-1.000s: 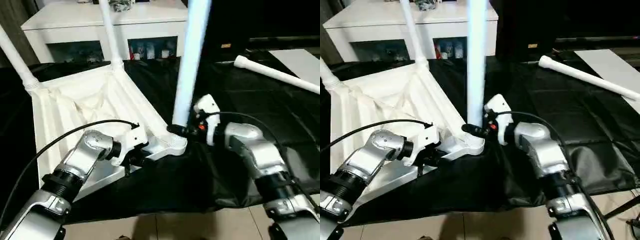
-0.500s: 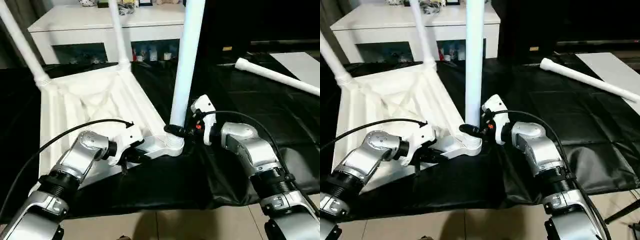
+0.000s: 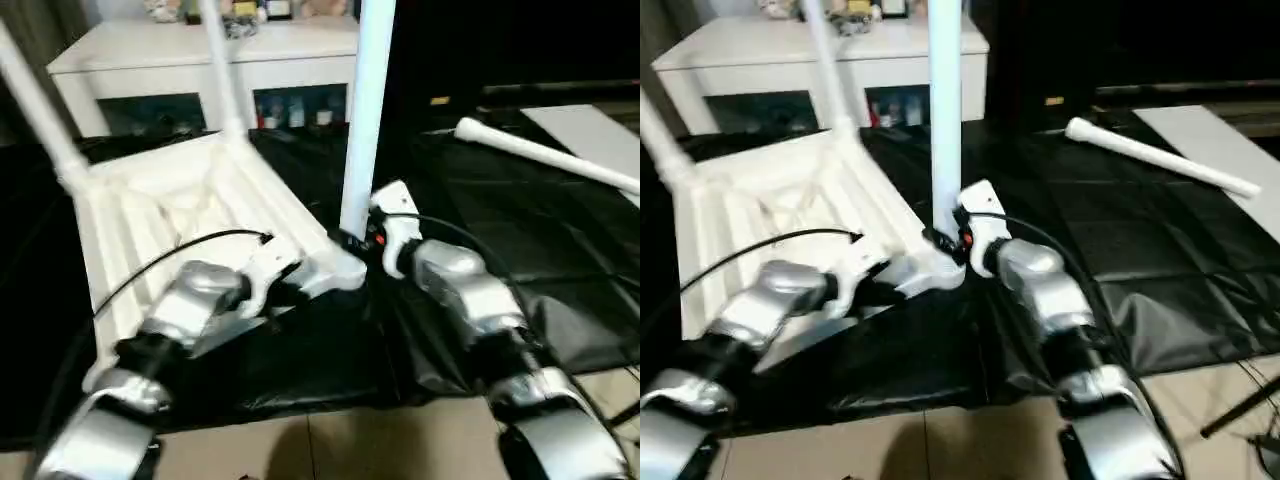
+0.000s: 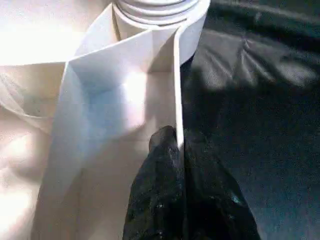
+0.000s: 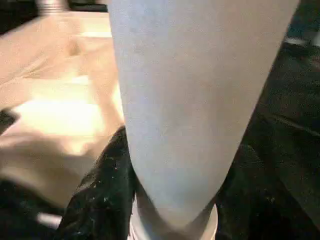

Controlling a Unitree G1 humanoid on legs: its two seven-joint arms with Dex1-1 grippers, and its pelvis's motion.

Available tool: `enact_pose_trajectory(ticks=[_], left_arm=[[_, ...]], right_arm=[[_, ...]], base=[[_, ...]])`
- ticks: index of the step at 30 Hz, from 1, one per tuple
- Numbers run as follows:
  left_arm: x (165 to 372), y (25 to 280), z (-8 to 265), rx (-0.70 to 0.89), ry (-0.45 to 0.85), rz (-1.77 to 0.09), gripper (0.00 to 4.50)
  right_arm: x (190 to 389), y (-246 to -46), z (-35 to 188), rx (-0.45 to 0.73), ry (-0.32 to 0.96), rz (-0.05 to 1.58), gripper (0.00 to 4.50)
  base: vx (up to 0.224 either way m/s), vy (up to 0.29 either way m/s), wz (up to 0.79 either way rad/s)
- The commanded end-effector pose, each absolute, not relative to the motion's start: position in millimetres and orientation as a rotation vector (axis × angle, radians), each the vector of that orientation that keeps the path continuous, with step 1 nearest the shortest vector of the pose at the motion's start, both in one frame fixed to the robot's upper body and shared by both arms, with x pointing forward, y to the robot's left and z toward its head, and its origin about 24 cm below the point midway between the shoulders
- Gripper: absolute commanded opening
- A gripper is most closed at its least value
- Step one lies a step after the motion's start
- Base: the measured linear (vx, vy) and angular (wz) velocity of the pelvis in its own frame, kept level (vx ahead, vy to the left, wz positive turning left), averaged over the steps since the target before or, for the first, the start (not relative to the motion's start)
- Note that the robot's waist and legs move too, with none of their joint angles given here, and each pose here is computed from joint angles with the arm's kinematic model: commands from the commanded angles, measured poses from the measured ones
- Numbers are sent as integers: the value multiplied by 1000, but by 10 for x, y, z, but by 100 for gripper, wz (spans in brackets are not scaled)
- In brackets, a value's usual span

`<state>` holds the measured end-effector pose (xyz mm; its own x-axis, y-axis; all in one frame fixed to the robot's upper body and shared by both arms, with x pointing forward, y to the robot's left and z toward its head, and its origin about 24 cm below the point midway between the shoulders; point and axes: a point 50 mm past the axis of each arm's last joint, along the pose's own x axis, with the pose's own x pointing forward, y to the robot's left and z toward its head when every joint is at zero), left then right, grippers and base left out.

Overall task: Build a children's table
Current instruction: Rotate leg to tighten

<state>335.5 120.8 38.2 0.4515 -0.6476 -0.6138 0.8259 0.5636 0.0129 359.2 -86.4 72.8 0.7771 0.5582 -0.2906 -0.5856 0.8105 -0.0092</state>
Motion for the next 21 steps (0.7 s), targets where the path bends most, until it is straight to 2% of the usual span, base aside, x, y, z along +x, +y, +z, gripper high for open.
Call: enact_pose_trajectory(ticks=[1,3,4,7,10,21], left_arm=[[3502,1115,507,362,562,-810,0],[3515,1039,504,377,562,-801,0],[3529,867,507,382,557,-798,0],[3518,670,525,373,549,-809,0],[3521,603,537,374,546,-793,0],[3595,740,536,362,545,-692,0]], right_arm=[[3478,-1036,188,-126,532,437,185],[3492,-1001,174,-116,538,405,185],[3509,-923,150,-92,554,359,185],[3530,-839,141,-72,570,318,185],[3558,-807,158,-55,567,276,185],[3617,-697,227,-43,512,228,185]], base=[[-92,28,1],[-68,-14,11],[74,-119,3],[91,-37,-17],[16,6,2],[0,0,0]])
